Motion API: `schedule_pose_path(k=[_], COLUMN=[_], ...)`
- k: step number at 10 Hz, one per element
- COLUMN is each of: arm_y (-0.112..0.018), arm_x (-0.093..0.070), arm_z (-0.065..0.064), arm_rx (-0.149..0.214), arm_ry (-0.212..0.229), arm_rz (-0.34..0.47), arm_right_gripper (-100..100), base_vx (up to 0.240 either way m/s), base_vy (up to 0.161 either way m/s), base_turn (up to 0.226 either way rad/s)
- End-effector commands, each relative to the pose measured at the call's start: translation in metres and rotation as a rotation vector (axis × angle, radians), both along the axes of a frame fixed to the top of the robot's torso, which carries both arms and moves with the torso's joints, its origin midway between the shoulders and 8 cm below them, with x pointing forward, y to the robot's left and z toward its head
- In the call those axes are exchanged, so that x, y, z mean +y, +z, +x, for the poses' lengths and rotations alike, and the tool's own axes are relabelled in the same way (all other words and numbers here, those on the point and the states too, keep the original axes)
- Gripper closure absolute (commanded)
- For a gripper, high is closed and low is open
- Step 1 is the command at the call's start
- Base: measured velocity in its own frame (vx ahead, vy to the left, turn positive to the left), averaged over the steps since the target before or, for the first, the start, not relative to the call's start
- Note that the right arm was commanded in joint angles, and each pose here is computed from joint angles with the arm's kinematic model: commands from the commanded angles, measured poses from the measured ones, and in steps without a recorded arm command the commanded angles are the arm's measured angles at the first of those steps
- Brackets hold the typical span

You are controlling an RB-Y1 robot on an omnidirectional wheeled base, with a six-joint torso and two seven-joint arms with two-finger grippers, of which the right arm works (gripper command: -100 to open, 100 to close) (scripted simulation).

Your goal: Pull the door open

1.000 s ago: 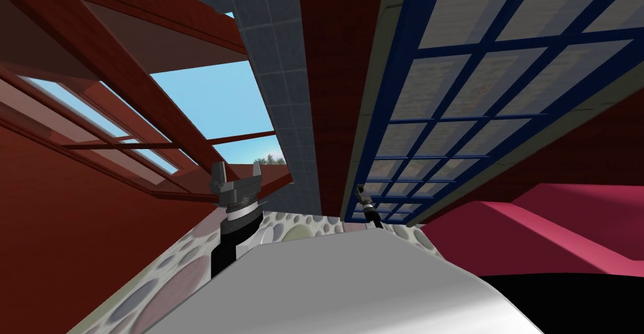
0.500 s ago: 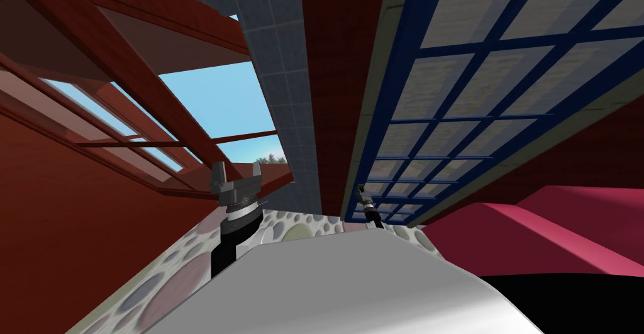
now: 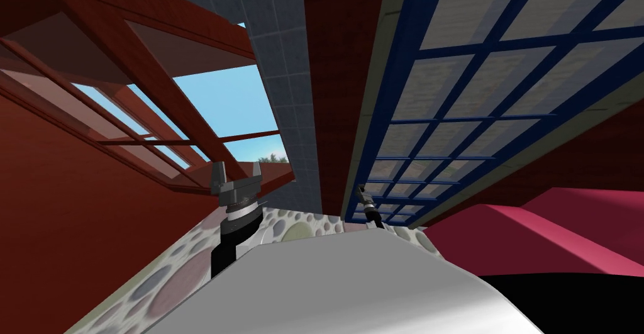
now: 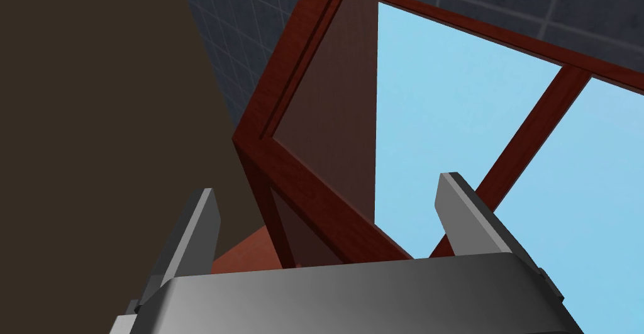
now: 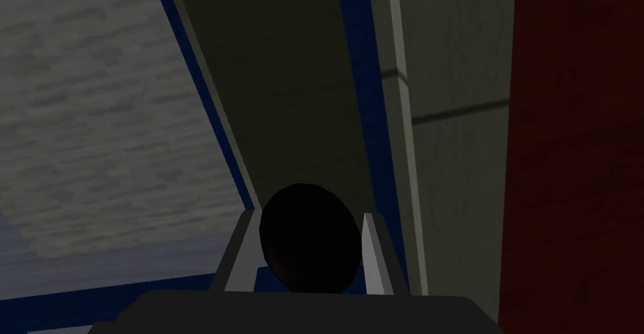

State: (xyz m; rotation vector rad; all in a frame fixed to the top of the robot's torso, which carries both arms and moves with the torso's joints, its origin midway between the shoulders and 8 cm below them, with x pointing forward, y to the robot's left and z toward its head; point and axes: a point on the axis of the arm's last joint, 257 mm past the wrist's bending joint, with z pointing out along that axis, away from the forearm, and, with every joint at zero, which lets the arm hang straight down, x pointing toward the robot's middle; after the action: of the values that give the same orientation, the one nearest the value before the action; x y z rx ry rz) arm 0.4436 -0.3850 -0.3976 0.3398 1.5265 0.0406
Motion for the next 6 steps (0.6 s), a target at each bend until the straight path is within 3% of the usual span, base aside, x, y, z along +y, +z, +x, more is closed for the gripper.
schedule_pose_path(k=[1,6], arm_y=[0.0002,0.0012], arm_x=[0.005,0.0024], arm_z=[0.0003,-0.0002], arm_rx=[-0.011,-0.038], arm_ry=[0.004,-0.003], arm_rz=[0.054,0.168], arm_right_gripper=[100,100], base_vx=[-0.023,-0.025], base_vy=[-0.003,-0.009], base_turn=[0.036,0.035])
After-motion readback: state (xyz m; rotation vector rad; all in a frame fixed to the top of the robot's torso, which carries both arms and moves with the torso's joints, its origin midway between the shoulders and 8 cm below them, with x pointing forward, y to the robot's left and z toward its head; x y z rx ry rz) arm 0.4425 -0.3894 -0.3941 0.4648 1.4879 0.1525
